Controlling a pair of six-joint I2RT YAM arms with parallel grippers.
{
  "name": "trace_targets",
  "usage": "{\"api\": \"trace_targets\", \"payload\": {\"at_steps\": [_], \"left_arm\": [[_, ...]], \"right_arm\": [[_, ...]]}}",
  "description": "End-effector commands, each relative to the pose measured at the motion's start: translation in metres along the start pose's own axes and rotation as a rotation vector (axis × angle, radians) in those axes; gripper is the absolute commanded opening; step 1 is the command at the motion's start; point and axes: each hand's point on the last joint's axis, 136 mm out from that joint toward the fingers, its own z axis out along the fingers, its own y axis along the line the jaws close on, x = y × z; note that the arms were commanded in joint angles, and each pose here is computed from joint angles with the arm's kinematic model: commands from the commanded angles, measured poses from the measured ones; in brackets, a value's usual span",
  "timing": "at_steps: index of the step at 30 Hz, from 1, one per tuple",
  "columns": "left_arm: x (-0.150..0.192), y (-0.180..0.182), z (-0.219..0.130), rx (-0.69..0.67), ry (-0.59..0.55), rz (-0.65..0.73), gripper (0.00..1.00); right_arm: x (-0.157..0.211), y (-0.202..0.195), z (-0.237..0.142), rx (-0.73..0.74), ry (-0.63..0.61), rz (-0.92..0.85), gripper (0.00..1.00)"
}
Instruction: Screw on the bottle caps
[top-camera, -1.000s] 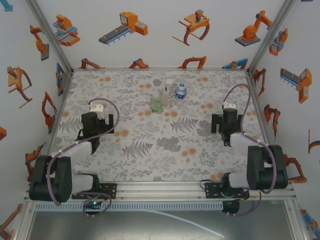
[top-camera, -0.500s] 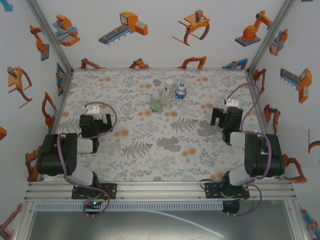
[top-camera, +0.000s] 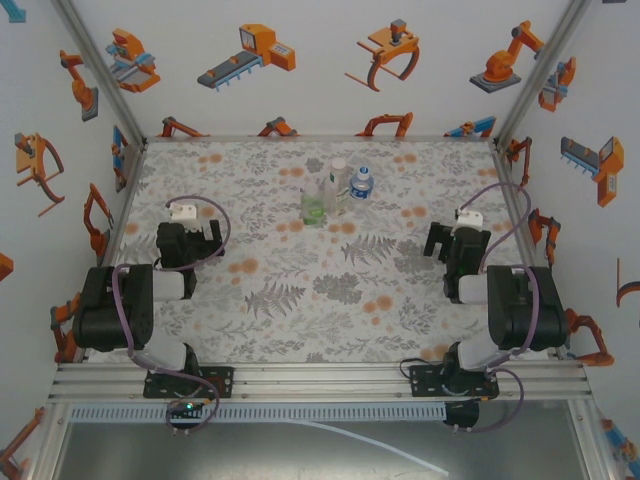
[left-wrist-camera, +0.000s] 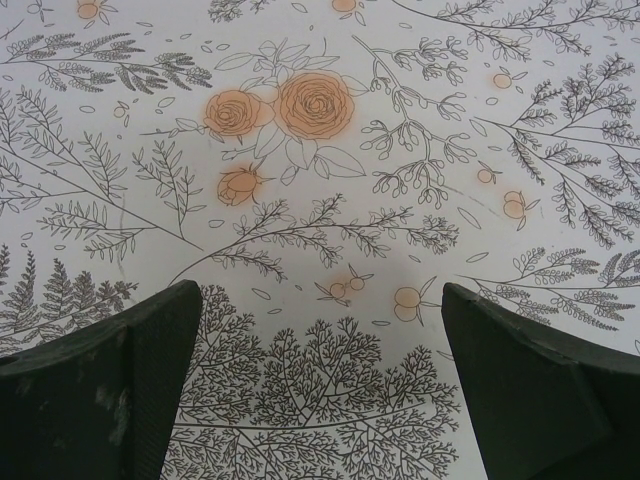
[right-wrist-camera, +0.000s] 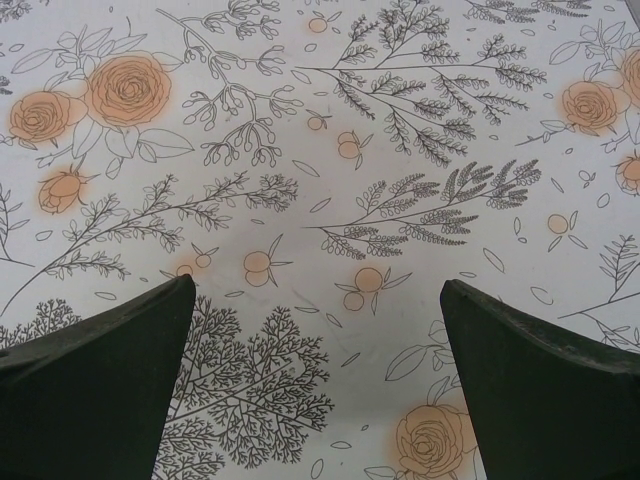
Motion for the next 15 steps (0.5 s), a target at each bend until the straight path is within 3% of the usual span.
{"api": "trace_targets", "payload": {"at_steps": [1, 15], "left_arm": [[-0.0109, -0.0011, 0.0012, 0.013, -0.027, -0.017, 0.97], [-0.0104, -0.0012, 0.0011, 0.014, -0.025, -0.018, 0.97]], "right_arm": [[-0.0239, -0.0022, 0.0027, 0.009, -0.079, 0.032, 0.99], [-0.024, 0.0072, 0.0051, -0.042, -0.063, 0.005, 0.99]]}}
